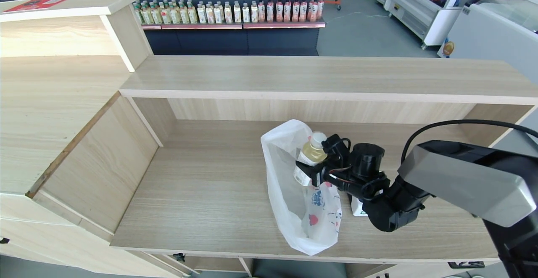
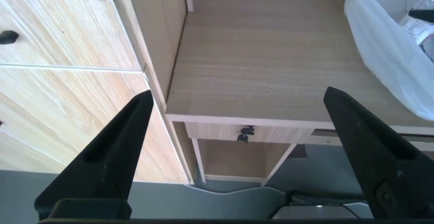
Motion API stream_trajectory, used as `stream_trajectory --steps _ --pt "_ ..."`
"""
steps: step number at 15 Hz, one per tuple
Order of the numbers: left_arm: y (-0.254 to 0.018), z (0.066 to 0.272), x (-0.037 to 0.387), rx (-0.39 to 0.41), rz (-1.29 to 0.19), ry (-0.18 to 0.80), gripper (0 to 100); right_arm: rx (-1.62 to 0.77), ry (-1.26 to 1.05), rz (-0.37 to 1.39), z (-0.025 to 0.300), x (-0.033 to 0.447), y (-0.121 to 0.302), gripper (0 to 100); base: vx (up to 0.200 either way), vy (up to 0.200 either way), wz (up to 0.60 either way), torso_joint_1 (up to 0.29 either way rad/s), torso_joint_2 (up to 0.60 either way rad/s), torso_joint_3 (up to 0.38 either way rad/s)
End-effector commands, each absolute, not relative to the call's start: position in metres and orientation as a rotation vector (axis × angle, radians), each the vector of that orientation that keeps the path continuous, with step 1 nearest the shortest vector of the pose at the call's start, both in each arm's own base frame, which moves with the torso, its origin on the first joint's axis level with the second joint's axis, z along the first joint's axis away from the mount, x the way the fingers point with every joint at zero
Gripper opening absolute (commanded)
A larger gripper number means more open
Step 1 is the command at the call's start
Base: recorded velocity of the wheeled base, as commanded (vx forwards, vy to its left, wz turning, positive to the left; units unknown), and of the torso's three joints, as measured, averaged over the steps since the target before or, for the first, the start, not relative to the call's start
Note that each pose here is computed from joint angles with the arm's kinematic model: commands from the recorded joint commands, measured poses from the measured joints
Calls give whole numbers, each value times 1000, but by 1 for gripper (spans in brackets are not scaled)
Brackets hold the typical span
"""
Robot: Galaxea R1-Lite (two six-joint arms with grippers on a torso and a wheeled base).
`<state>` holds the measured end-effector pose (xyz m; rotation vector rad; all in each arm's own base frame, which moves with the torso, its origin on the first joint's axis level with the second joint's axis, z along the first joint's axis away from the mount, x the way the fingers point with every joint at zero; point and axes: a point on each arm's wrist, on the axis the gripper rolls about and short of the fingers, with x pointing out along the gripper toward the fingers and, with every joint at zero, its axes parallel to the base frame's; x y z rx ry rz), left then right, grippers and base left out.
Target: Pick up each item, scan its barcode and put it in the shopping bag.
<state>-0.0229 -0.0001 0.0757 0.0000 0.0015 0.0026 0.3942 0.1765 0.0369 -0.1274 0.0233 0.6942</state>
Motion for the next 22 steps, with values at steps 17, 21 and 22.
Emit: stream_trajectory --steps 17,21,22 --pt "0 76 -23 0 3 2 100 102 83 328 145 240 19 100 0 0 0 0 0 0" --pt "0 76 -23 0 3 2 100 64 149 59 149 186 -35 100 0 0 0 0 0 0" --pt "0 76 -23 0 3 2 100 66 150 36 152 176 -37 100 0 0 0 0 0 0"
